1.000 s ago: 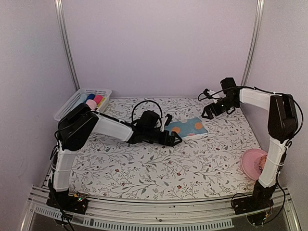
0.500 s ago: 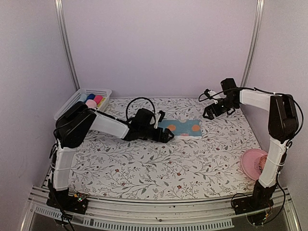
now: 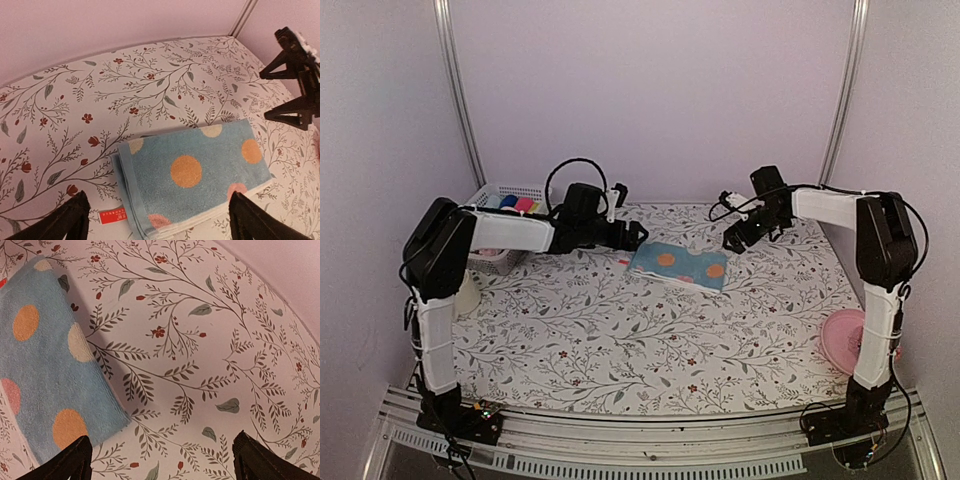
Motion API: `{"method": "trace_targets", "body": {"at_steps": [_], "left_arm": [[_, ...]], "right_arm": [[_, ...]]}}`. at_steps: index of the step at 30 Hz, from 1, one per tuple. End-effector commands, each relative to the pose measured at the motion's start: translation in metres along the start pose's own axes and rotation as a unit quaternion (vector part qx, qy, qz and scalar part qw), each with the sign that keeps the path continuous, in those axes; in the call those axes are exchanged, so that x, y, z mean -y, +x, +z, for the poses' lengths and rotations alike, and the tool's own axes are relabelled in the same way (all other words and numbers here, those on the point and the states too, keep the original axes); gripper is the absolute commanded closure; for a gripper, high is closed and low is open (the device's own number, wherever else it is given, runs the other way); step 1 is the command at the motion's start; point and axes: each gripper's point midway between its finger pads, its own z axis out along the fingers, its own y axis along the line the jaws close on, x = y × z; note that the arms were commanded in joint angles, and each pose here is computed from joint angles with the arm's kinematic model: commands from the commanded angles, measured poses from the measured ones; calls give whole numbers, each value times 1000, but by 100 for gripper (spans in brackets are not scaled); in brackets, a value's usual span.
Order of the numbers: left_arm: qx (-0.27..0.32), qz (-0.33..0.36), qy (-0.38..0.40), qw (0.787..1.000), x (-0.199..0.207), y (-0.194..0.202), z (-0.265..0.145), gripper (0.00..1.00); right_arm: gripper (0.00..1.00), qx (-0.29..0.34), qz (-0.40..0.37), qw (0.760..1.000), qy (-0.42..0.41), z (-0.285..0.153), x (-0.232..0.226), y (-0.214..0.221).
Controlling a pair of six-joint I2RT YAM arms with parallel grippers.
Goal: Roll the towels
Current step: Rotate the towel at the center of the board.
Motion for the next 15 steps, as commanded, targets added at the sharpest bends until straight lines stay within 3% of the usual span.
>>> {"method": "trace_targets", "body": {"at_steps": [1,6,15], "left_arm": [[16,4,12,1000,18,-1,-23,3],[19,-4,20,1000,34,16,-42,3],[-1,-2,30,1000,52,39,-39,3]], "right_arm": [[1,11,-35,999,34,17,5,-27],[1,-1,-42,999,30,33,3,-25],[1,-49,-43,997,34,45,-1,14]]}}
